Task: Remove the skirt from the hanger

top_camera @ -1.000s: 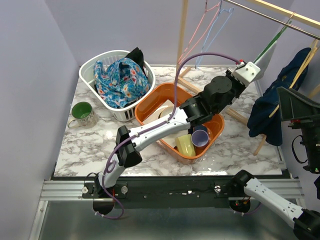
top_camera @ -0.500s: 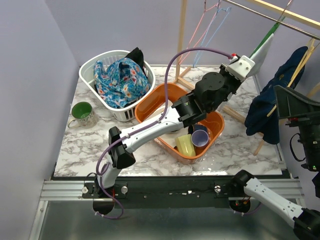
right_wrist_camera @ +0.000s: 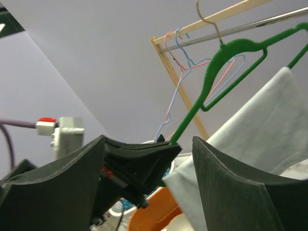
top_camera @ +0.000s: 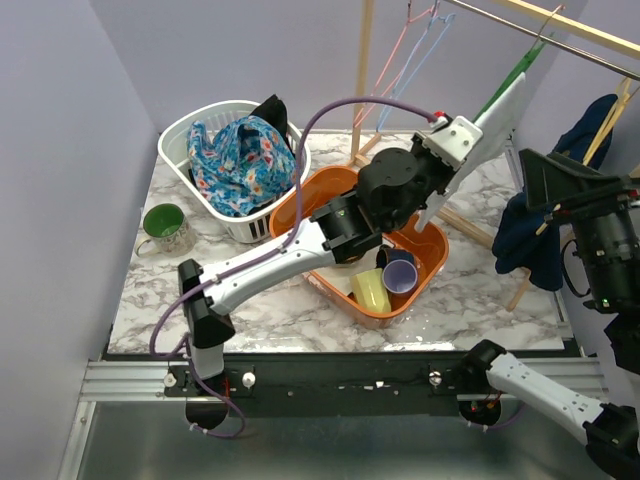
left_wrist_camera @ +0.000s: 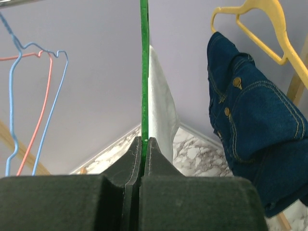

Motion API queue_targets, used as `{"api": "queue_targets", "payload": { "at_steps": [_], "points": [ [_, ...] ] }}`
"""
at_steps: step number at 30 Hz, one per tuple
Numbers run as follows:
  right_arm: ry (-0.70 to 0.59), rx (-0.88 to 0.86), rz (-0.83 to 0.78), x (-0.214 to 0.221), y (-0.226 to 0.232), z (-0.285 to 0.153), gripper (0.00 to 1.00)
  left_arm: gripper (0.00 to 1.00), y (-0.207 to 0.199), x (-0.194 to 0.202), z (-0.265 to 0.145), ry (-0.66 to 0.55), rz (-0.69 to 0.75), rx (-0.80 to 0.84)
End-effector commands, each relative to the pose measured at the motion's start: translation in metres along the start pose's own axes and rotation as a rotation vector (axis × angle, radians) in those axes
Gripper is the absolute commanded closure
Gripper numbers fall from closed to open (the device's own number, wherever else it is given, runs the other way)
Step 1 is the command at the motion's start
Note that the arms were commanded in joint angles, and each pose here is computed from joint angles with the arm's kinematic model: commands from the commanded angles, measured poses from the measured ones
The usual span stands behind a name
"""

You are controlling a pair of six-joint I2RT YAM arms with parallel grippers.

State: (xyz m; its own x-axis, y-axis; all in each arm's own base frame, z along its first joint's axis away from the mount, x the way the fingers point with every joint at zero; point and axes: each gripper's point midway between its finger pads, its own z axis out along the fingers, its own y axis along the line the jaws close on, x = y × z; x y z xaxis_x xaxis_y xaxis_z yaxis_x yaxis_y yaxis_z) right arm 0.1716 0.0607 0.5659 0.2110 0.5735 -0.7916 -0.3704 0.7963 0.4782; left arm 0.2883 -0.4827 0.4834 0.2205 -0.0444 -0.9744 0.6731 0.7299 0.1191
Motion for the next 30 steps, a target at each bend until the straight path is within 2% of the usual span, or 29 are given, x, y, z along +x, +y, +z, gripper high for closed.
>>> {"api": "queue_targets", "payload": {
  "at_steps": [1, 11, 12, 16, 21, 30],
  "points": [
    [0.029, -0.006, -0.109, 0.007, 0.005, 0.021, 0.22, 1.00, 0.026, -0.051, -0.036, -0.102, -0.019, -0.015],
    [0.097, 0.037, -0.139, 0.021, 0.015, 0.061, 0.33, 1.00, 0.036, -0.052, -0.085, -0.062, -0.035, 0.048],
    [0.099, 0.044, -0.112, 0.021, 0.016, 0.062, 0.34, 1.00, 0.035, -0.043, -0.089, -0.038, -0.033, 0.054],
    [0.139, 0.048, 0.005, 0.045, 0.019, 0.070, 0.41, 1.00, 0.041, -0.047, -0.110, -0.054, -0.057, 0.068],
    [0.194, 0.017, 0.166, 0.073, 0.033, 0.080, 0.41, 1.00, 0.039, -0.044, -0.121, -0.053, -0.073, 0.095],
    [0.221, 0.051, 0.273, 0.104, 0.035, 0.103, 0.41, 1.00, 0.036, -0.047, -0.131, -0.082, -0.107, 0.127]
  ]
}}
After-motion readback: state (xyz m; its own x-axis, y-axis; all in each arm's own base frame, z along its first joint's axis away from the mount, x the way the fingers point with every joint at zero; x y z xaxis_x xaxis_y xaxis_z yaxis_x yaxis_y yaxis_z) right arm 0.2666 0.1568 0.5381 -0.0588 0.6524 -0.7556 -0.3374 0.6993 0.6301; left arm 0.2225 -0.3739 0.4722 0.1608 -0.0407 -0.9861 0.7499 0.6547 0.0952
